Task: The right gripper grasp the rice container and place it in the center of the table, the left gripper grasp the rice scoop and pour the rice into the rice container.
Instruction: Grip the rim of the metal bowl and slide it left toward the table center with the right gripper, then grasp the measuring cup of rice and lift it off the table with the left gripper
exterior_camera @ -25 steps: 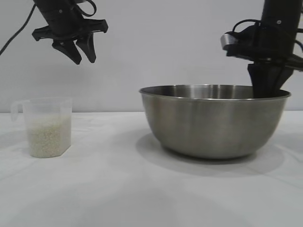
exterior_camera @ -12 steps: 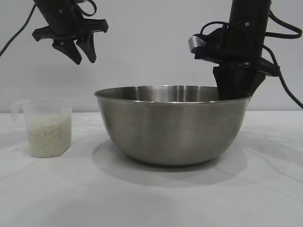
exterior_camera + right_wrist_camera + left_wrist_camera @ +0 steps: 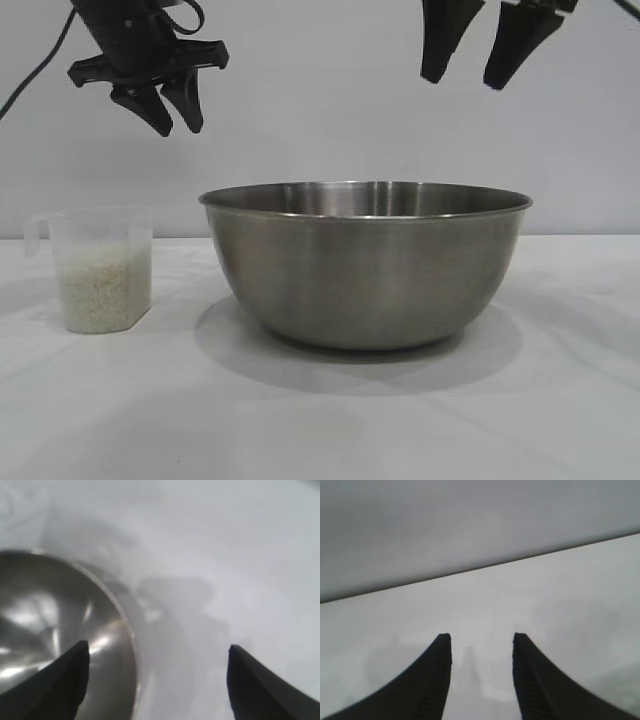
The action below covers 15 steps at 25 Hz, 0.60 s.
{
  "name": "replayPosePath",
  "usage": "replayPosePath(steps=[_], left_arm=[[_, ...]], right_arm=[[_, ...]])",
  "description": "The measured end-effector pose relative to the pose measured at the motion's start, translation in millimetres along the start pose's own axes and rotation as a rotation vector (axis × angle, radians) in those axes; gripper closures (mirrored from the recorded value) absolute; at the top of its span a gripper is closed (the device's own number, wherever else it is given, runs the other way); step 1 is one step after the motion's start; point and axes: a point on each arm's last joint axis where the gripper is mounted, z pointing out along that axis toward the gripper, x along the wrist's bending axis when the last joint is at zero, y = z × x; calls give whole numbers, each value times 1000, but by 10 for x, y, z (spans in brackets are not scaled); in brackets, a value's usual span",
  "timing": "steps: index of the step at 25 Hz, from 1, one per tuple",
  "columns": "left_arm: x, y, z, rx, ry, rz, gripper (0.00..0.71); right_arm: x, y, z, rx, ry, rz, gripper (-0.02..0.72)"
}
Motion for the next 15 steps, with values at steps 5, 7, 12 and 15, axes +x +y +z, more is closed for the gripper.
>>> replayPosePath(steps=[5, 7, 12, 15], left_arm=[[3, 3, -5, -1, 4, 8, 455], [3, 3, -5, -1, 3, 8, 455], [-3, 10, -15, -3, 5, 16, 455], [-4, 51, -73, -17, 10, 29, 455]], right_arm=[[-491, -406, 115, -23, -77, 141, 213], [-637, -592, 57, -65, -128, 184, 213], [-553, -909, -272, -318, -271, 153, 213], [-401, -1134, -576, -419, -311, 142, 282]])
